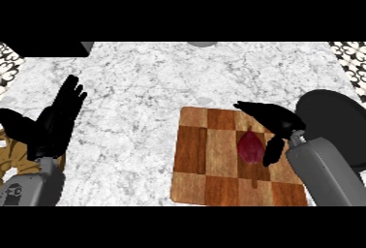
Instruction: Pick the pear from the cutting board and place it in the pan
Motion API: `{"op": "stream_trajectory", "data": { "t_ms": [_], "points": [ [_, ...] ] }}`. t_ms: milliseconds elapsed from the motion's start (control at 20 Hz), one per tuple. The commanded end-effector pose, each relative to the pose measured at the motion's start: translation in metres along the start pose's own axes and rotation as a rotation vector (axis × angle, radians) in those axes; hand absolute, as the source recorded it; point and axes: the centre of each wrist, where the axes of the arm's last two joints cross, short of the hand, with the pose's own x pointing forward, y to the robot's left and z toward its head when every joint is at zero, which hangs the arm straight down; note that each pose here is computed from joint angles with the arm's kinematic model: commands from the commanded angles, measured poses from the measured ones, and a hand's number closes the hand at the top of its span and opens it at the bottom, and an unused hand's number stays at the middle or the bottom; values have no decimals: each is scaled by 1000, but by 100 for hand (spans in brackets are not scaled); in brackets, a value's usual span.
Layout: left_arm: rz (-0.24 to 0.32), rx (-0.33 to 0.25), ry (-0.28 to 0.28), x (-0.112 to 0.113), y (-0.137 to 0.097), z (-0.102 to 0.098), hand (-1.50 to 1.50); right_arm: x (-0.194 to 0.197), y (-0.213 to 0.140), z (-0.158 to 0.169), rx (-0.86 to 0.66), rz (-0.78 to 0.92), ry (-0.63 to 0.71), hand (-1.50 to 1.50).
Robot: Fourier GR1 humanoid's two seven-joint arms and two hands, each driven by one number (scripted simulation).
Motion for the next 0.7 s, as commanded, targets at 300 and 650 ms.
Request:
{"op": "stream_trajectory", "data": {
  "t_ms": [300, 650],
  "points": [
    [-20, 14, -22, -3, 12, -10, 0, -7, 36, -17, 47, -31, -14, -150],
    [-3, -15, -18, -9, -10, 18, 0, -15, 14, -43, -14, -21, -121, 150]
  ]
}}
